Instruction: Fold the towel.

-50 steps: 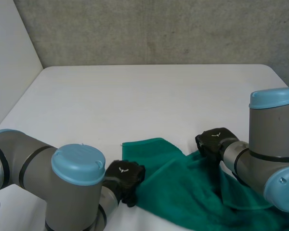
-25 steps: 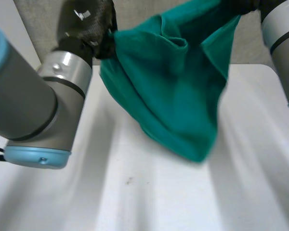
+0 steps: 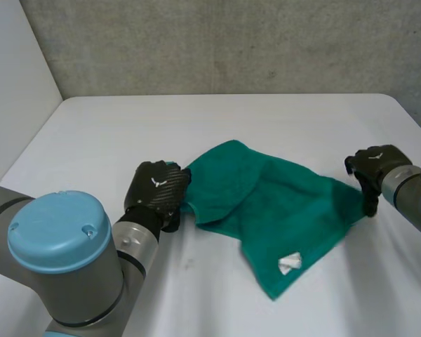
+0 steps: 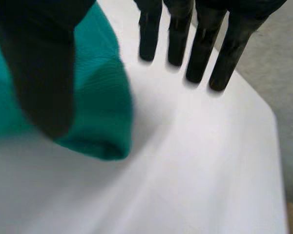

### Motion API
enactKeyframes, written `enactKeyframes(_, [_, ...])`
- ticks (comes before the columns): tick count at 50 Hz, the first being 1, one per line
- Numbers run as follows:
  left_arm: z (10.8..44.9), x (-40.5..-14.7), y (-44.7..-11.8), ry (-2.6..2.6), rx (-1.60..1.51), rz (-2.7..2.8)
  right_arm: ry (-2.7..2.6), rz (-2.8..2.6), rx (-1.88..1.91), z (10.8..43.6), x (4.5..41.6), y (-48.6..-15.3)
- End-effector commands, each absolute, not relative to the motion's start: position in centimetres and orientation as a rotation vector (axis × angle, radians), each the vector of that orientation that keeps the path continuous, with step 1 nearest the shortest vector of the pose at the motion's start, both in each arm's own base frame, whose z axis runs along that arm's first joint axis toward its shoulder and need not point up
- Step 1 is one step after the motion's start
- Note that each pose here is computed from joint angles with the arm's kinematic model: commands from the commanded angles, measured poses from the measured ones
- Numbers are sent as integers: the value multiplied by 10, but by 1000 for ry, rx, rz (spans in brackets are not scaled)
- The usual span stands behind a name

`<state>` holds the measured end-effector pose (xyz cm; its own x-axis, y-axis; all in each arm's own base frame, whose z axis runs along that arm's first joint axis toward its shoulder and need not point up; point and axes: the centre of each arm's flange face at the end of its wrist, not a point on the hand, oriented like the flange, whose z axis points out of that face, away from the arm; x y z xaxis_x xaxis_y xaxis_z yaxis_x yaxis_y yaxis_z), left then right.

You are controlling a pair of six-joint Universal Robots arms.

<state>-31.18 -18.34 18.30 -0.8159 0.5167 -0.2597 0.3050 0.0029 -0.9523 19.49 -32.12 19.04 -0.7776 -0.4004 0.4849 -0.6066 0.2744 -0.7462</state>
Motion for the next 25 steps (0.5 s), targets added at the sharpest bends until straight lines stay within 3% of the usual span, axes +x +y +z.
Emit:
enactKeyframes(1, [190,-318,-173,-2057,-892,1926,-2254,1777,955,233,224,-297])
enactKeyframes(5, [199,-316,-174,-2034,-871,1953,-2232,1965,1011,259,245,-263])
enactKeyframes(8, [205,-316,-175,-2017,-856,1972,-2241,1980,1103,258,260,-244])
enactKeyframes(13, [217,-313,-178,-1993,-825,2011,-2331,1948,1201,243,279,-208])
enactKeyframes(16, [220,-311,-182,-1992,-808,2027,-2546,1886,1065,224,279,-188])
enactKeyframes(25, [221,-309,-192,-1997,-779,2051,-2875,1773,805,176,286,-176])
